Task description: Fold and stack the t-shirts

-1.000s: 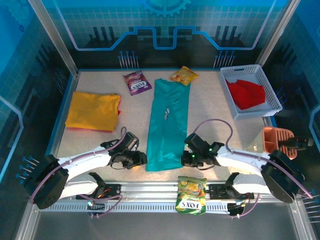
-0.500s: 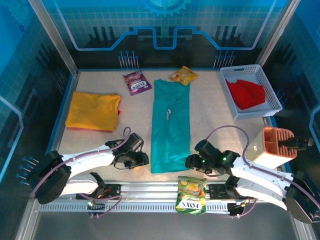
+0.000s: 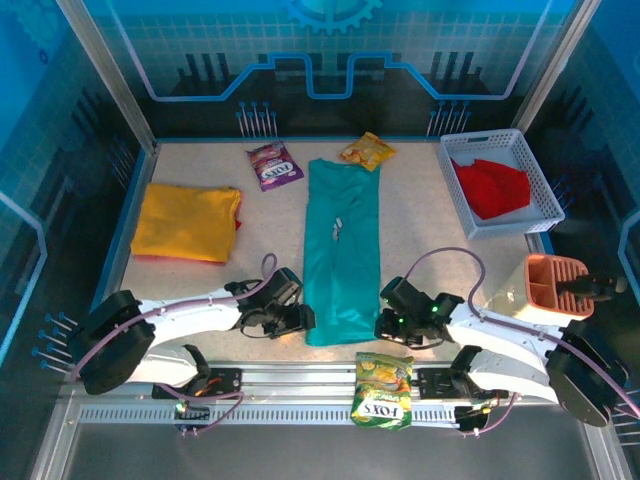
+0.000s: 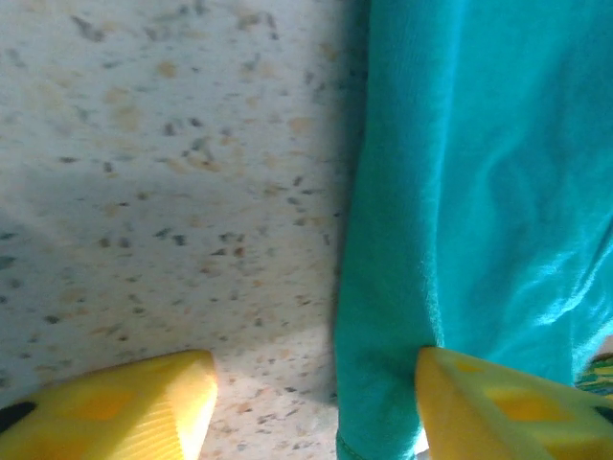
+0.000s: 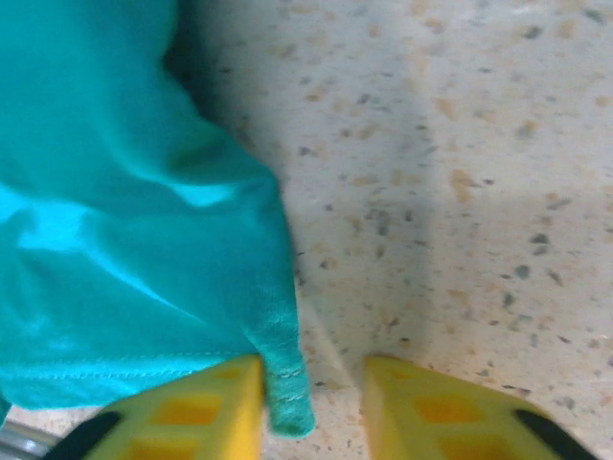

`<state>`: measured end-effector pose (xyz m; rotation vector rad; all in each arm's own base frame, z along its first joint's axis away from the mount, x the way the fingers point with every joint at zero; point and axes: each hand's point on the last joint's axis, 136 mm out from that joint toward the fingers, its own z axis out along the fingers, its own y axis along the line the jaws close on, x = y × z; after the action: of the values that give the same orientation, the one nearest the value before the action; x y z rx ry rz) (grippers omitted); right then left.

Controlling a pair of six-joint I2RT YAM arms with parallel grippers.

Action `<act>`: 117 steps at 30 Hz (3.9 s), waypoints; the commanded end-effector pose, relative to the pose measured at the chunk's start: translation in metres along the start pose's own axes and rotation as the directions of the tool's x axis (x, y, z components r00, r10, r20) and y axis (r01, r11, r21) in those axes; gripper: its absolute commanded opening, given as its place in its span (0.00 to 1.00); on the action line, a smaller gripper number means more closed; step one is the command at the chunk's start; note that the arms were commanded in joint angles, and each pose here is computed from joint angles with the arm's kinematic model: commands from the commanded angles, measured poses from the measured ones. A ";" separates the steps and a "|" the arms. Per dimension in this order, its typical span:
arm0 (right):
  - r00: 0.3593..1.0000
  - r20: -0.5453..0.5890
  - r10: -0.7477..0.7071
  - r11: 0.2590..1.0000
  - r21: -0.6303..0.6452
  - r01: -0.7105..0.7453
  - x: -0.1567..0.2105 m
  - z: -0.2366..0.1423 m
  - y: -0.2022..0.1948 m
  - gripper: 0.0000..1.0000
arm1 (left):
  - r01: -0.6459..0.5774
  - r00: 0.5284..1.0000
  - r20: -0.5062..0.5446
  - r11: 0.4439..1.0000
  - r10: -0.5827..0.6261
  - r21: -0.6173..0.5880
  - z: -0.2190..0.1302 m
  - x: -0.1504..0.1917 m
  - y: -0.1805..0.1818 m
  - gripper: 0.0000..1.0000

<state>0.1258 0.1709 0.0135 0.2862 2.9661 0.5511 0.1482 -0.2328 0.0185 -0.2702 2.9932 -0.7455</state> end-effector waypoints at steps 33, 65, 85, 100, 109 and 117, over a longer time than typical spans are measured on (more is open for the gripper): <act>0.977 0.082 0.195 0.979 -0.071 -0.190 0.004 -0.009 -0.025 0.00 | -0.025 0.983 -0.173 0.978 0.062 0.209 0.022 0.036 -0.059 0.06; 0.991 0.080 0.104 0.992 -0.080 -0.098 -0.008 -0.021 -0.013 0.35 | -0.006 0.985 -0.170 0.995 0.024 0.102 0.014 0.043 -0.028 0.32; 0.988 0.102 0.115 0.989 -0.104 -0.104 -0.020 -0.042 0.004 0.00 | -0.012 0.991 -0.132 0.997 0.022 0.074 -0.012 0.036 -0.039 0.00; 0.959 0.245 0.146 0.959 -0.273 -0.076 -0.108 -0.084 0.061 0.00 | -0.011 0.997 0.073 0.981 -0.003 0.193 -0.079 -0.079 -0.080 0.00; 0.954 0.272 0.123 0.951 -0.306 -0.036 -0.175 -0.097 0.088 0.00 | -0.046 0.988 0.155 0.985 0.019 0.167 -0.091 -0.149 -0.092 0.00; 0.959 0.258 0.116 0.952 -0.305 -0.033 -0.223 -0.096 0.099 0.00 | -0.027 0.986 0.165 0.981 -0.005 0.193 -0.081 -0.192 -0.092 0.00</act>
<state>0.3342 0.1801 0.1506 0.4653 2.5653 0.8530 0.3337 -0.2357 0.1282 -0.3517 2.7481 -0.9146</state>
